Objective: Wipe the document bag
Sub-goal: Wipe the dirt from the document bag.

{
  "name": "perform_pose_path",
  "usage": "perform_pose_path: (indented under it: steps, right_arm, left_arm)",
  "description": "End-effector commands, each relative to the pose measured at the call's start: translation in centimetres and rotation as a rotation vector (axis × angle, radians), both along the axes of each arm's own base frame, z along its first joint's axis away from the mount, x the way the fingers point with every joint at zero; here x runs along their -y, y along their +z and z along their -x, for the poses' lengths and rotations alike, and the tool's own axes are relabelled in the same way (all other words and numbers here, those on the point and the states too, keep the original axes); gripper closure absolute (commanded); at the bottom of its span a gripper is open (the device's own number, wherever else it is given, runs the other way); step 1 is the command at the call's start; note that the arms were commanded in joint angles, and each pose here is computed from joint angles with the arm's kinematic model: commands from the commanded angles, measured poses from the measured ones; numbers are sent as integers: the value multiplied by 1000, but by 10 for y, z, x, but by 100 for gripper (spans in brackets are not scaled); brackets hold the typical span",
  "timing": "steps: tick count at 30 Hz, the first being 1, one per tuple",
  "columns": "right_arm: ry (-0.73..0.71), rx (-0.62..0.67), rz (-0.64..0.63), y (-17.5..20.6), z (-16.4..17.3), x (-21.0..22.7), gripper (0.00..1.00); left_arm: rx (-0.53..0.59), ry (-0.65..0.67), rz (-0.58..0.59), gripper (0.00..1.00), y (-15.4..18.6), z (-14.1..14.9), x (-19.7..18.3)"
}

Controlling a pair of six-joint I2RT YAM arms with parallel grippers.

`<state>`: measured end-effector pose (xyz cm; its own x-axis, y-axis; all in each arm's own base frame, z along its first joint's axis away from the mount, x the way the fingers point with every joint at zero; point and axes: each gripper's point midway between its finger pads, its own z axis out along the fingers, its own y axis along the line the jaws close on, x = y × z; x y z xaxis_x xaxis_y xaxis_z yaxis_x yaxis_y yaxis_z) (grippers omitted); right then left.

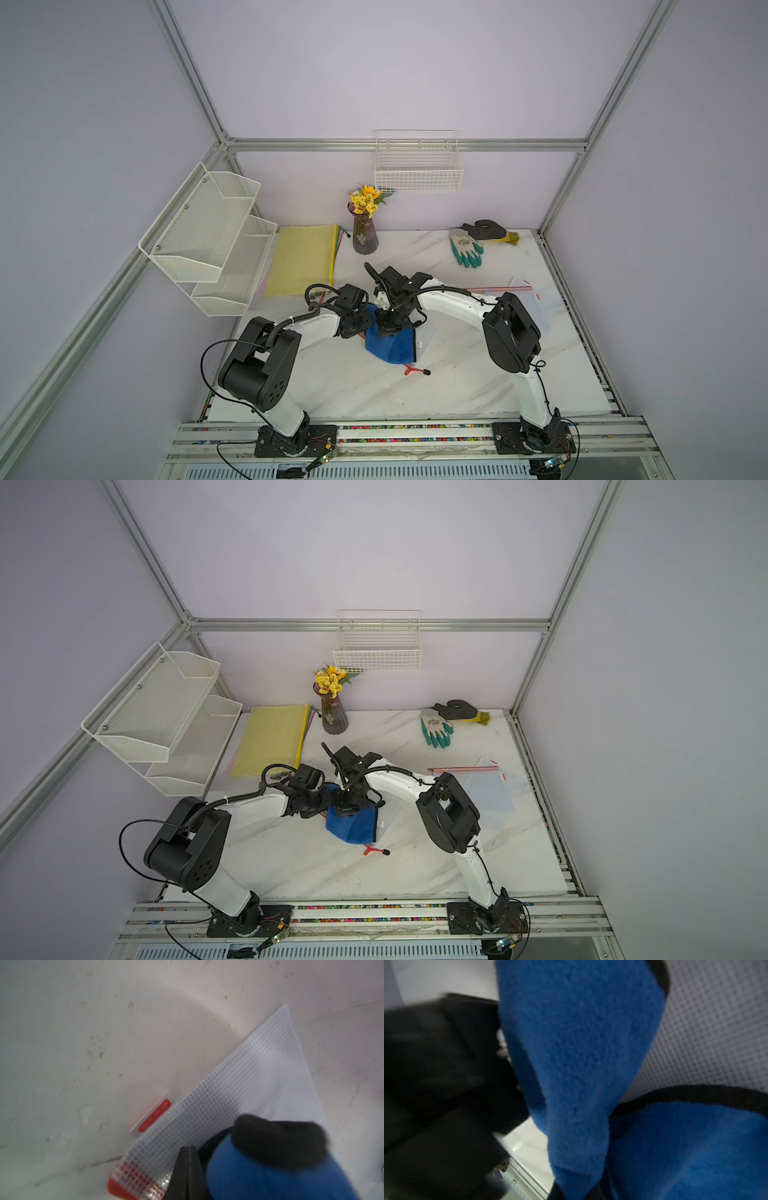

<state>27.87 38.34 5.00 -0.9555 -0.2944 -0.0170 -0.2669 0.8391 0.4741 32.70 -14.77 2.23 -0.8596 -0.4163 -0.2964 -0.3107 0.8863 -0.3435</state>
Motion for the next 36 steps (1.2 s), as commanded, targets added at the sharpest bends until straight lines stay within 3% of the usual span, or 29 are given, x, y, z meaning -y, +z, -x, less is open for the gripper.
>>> perform_pose_path:
  steps: [1, 5, 8, 10, 13, 17, 19, 21, 26, 28, 30, 32, 36]
  right_arm:
    - [-172, -85, 75, -24, -10, 52, 100]
    - [-284, -13, 209, -10, -8, 125, 100]
    - [-271, 76, 377, 10, -8, 174, 100]
    - [-254, 131, 393, 26, -15, 181, 100]
    - [-197, 160, 312, 45, -30, 153, 100]
    - [-114, 169, 100, 66, -45, 70, 100]
    - [-73, 126, 27, 59, -43, 35, 100]
    - [-73, 93, 51, 36, -43, 25, 100]
    - [-116, 43, 253, -31, -37, 75, 100]
    - [-114, 20, 300, -46, -31, 91, 100]
    - [-101, 16, 345, -58, -26, 101, 100]
    - [-96, -11, 360, -70, -20, 106, 100]
    - [-86, -40, 359, -84, -16, 105, 100]
  left_arm:
    - [-171, 31, -74, 100, -31, 45, -21]
    - [-167, 49, -78, 100, -31, 49, -25]
    - [-166, 59, -78, 100, -30, 52, -27]
    - [-160, 64, -76, 100, -29, 53, -28]
    - [-160, 66, -78, 100, -27, 56, -30]
    - [-151, 75, -70, 100, -22, 59, -32]
    - [-149, 82, -65, 100, -20, 60, -32]
    - [-140, 83, -58, 100, -16, 59, -31]
    - [-87, 95, -44, 87, 6, 56, -33]
    - [-57, 95, -24, 75, 20, 54, -31]
    - [-43, 97, -7, 53, 30, 56, -31]
    - [-33, 107, 4, 42, 41, 60, -32]
    - [-67, 149, 57, 34, 40, 77, -34]
